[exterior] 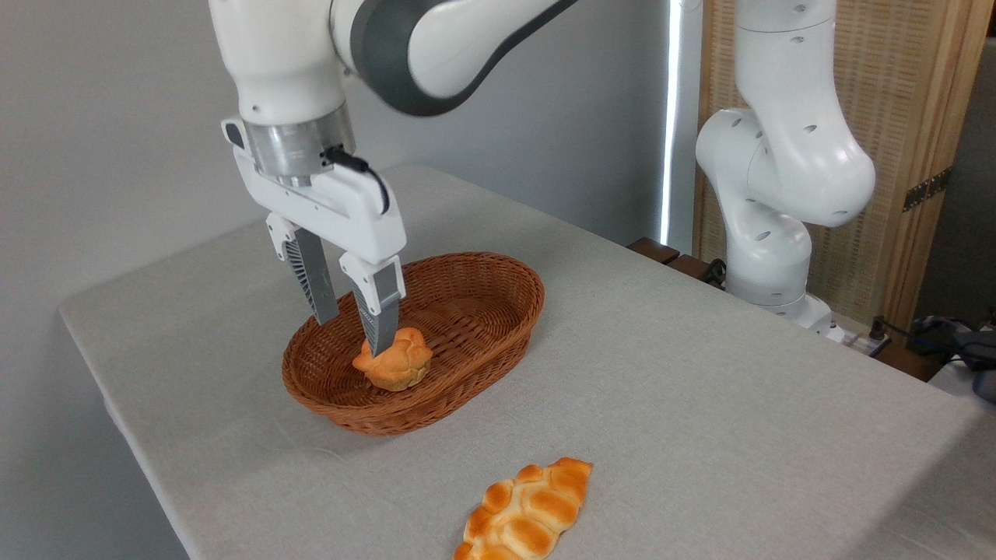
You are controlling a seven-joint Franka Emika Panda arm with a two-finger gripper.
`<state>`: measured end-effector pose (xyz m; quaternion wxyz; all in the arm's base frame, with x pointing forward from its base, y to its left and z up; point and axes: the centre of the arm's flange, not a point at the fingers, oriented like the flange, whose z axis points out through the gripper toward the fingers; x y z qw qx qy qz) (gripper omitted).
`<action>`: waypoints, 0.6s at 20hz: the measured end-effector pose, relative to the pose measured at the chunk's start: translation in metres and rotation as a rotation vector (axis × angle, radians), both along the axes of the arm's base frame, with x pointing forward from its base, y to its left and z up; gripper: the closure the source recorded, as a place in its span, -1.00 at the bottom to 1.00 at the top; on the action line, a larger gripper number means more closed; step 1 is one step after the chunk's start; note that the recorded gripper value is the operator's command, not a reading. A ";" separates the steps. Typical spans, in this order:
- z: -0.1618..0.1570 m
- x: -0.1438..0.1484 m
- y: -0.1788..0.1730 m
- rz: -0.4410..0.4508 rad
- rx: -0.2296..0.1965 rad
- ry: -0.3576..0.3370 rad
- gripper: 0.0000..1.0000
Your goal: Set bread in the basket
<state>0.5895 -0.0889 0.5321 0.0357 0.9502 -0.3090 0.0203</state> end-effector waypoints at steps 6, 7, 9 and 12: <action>0.035 0.006 0.060 -0.056 0.010 -0.037 -1.00; 0.037 0.005 0.064 -0.083 0.011 -0.030 -1.00; 0.040 0.003 0.068 -0.130 0.011 -0.019 -1.00; 0.061 -0.004 0.071 -0.158 0.011 -0.052 -1.00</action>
